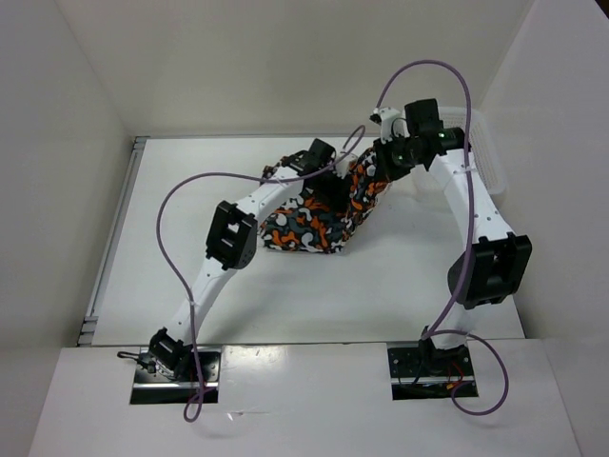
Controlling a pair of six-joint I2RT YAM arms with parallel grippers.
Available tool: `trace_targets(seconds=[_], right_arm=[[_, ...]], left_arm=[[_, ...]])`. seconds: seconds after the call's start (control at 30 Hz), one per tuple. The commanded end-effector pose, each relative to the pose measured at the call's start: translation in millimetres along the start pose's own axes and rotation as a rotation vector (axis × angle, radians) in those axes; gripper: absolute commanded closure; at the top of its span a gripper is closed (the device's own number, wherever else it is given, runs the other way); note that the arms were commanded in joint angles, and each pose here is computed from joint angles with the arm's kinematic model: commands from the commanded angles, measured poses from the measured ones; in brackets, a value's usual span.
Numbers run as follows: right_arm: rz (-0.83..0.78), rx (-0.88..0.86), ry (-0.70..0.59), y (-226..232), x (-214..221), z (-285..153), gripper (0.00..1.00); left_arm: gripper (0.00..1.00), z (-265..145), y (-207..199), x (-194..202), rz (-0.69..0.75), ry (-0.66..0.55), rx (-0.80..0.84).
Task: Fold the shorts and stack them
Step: Fold the shorts
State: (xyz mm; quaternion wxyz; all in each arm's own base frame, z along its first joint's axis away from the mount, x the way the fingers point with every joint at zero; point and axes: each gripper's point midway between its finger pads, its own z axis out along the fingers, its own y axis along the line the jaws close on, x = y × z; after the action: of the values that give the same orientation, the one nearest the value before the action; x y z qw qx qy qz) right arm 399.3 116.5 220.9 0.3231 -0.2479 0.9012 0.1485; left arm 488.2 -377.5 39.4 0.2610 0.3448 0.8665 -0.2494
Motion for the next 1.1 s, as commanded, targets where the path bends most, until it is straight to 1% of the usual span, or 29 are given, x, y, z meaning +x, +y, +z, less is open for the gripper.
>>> trace_targets(seconds=[0.0, 0.03, 0.07, 0.13, 0.17, 0.2, 0.23, 0.27, 0.3, 0.33, 0.37, 0.4, 0.43, 0.47, 0.5, 0.53, 0.57, 0.63, 0.67, 0.77, 0.8, 0.87, 0.9, 0.93, 0.97, 1.0, 1.07], right_arm=[[-0.134, -0.048, -0.043, 13.1, -29.0, -30.8, 1.0], [-0.142, -0.055, -0.022, 13.0, -26.1, -30.1, 1.0], [-0.142, -0.077, 0.012, 15.8, -19.0, -29.3, 1.0], [-0.163, -0.109, 0.034, 16.7, -13.9, -21.3, 1.0], [-0.166, -0.116, 0.052, 17.9, -9.1, -22.3, 1.0], [-0.19, -0.129, 0.055, 18.3, -9.1, -21.0, 1.0], [-0.197, -0.135, 0.067, 19.0, -5.9, -21.8, 1.0], [-0.217, -0.144, 0.085, 17.1, -0.7, -15.9, 1.0], [-0.239, -0.123, 0.108, 15.5, 2.8, -15.6, 1.0], [-0.25, -0.118, 0.133, 11.7, 9.2, -10.3, 1.0], [-0.272, -0.123, 0.165, 15.6, 16.4, -7.8, 1.0], [-0.313, -0.13, 0.189, 20.7, 21.1, -5.4, 1.0], [-0.343, -0.118, 0.212, 19.9, 23.4, -0.8, 1.0], [-0.359, -0.123, 0.242, 24.0, 30.5, 1.5, 1.0], [-0.397, -0.127, 0.26, 32.1, 32.8, 5.2, 1.0], [-0.405, -0.139, 0.272, 36.6, 34.5, 10.3, 1.0], [-0.425, -0.144, 0.276, 43.6, 34.1, 12.0, 1.0], [-0.444, -0.147, 0.284, 48.1, 32.5, 20.7, 1.0], [-0.457, -0.151, 0.275, 52.7, 28.7, 20.4, 1.0], [-0.521, -0.136, 0.296, 62.8, 23.9, 35.3, 1.0], [-0.554, -0.154, 0.297, 72.9, 22.3, 40.1, 1.0], [-0.574, -0.157, 0.307, 78.7, 19.7, 50.2, 1.0], [-0.585, -0.154, 0.312, 80.8, 18.8, 53.7, 1.0], [-0.602, -0.163, 0.309, 88.9, 16.8, 56.6, 1.0], [-0.617, -0.166, 0.33, 89.7, 21.0, 63.7, 1.0], [-0.628, -0.162, 0.334, 92.0, 20.2, 66.3, 1.0], [-0.669, -0.166, 0.326, 103.0, 17.0, 71.2, 1.0]], left_arm=[[0.32, 11.2, -72.0, -12.2, 0.077, -0.023, 0.197], [0.3, 9.4, -72.6, -16.1, 0.081, -0.033, 0.196], [0.25, -0.1, -75.9, -25.5, 0.091, -0.054, 0.195], [0.15, -9.1, -71.9, -32.2, 0.094, -0.063, 0.152], [0.13, -20.5, -57.1, -34.1, 0.076, -0.064, 0.115], [0.06, -26.5, -48.6, -35.2, 0.066, -0.067, 0.096], [0.06, -44.6, -30.6, -41.1, 0.046, -0.081, 0.05], [0.0, -48.2, -20.5, -33.4, 0.026, -0.063, 0.03], [0.0, -54.6, -10.9, -30.8, 0.012, -0.059, 0.007], [0.0, -75.3, 6.5, -35.5, -0.009, -0.079, -0.032], [0.0, -83.9, 17.5, -30.9, -0.028, -0.074, -0.057], [0.0, -95.1, 24.8, -16.9, -0.055, -0.046, -0.079], [0.0, -106.6, 44.0, -12.1, -0.083, -0.058, -0.104], [0.0, -112.9, 52.8, -3.4, -0.101, -0.048, -0.127], [0.0, -130.0, 56.3, -5.9, -0.106, -0.073, -0.142], [0.0, -127.0, 62.2, 21.7, -0.144, -0.021, -0.144], [0.0, -141.6, 69.2, 27.0, -0.164, -0.025, -0.16], [0.0, -139.4, 71.4, 44.8, -0.183, -0.001, -0.161], [0.0, -132.1, 66.5, 67.4, -0.219, 0.041, -0.107], [0.0, -114.3, 50.4, 89.9, -0.252, 0.078, 0.007], [0.0, -102.0, 43.6, 102.4, -0.271, 0.094, 0.068], [0.04, -89.0, 34.9, 109.9, -0.281, 0.11, 0.127], [0.08, -73.3, 29.6, 124.8, -0.296, 0.151, 0.154], [0.13, -68.9, 33.1, 120.6, -0.292, 0.144, 0.153], [0.25, -63.0, 27.8, 124.3, -0.296, 0.16, 0.175], [0.31, -54.8, 26.4, 134.4, -0.315, 0.182, 0.199], [0.4, -50.0, 26.4, 136.9, -0.321, 0.187, 0.212]])
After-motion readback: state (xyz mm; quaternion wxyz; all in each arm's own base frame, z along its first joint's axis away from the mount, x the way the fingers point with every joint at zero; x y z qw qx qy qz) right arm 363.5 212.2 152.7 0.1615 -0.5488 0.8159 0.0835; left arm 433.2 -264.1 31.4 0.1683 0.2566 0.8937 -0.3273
